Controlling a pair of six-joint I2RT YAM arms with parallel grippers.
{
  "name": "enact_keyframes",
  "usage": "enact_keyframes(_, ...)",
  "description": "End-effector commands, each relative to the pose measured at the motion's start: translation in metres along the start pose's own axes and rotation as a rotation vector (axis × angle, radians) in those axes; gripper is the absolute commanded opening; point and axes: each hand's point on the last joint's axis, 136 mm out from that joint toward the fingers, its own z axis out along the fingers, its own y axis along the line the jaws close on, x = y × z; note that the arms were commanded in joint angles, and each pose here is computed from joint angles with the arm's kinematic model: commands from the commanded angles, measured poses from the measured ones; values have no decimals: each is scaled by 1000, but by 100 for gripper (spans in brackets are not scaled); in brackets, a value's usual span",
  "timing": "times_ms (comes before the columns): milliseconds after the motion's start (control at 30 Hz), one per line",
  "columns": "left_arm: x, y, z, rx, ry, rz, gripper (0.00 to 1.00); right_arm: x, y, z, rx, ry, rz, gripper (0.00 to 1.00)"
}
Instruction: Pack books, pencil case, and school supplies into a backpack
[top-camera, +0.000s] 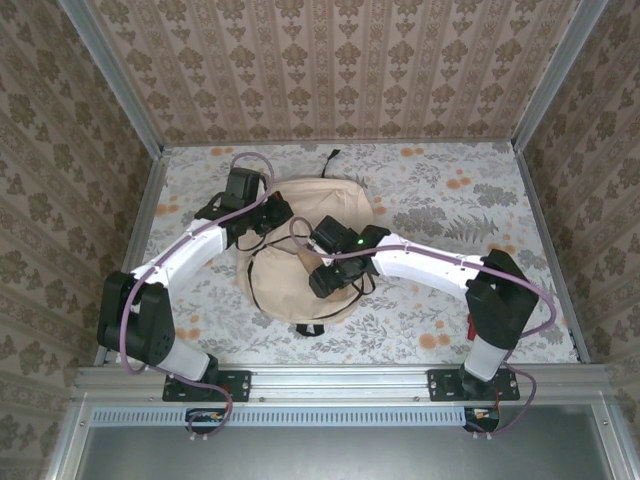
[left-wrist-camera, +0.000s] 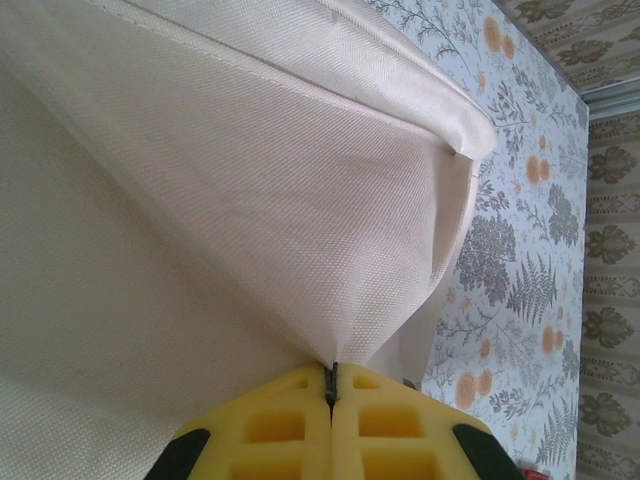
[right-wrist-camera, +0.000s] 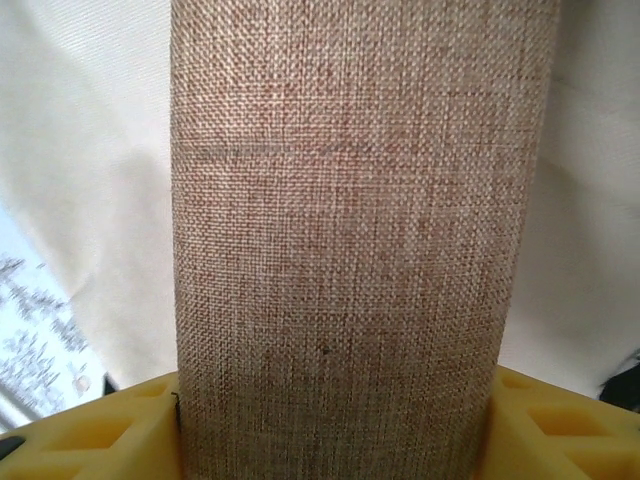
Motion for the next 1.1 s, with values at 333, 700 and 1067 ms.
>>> enact_keyframes(333, -4, -7, 2, 35, -4, 19, 0, -67, -24, -1, 130, -114, 116, 64)
enact_keyframes(700, 0, 13, 12, -9, 14, 0, 0, -69, -29, -19, 138, -147, 224, 92)
enact_keyframes(1067, 1, 15, 16, 2, 23, -8, 0, -11, -3, -34, -60, -153, 373, 69)
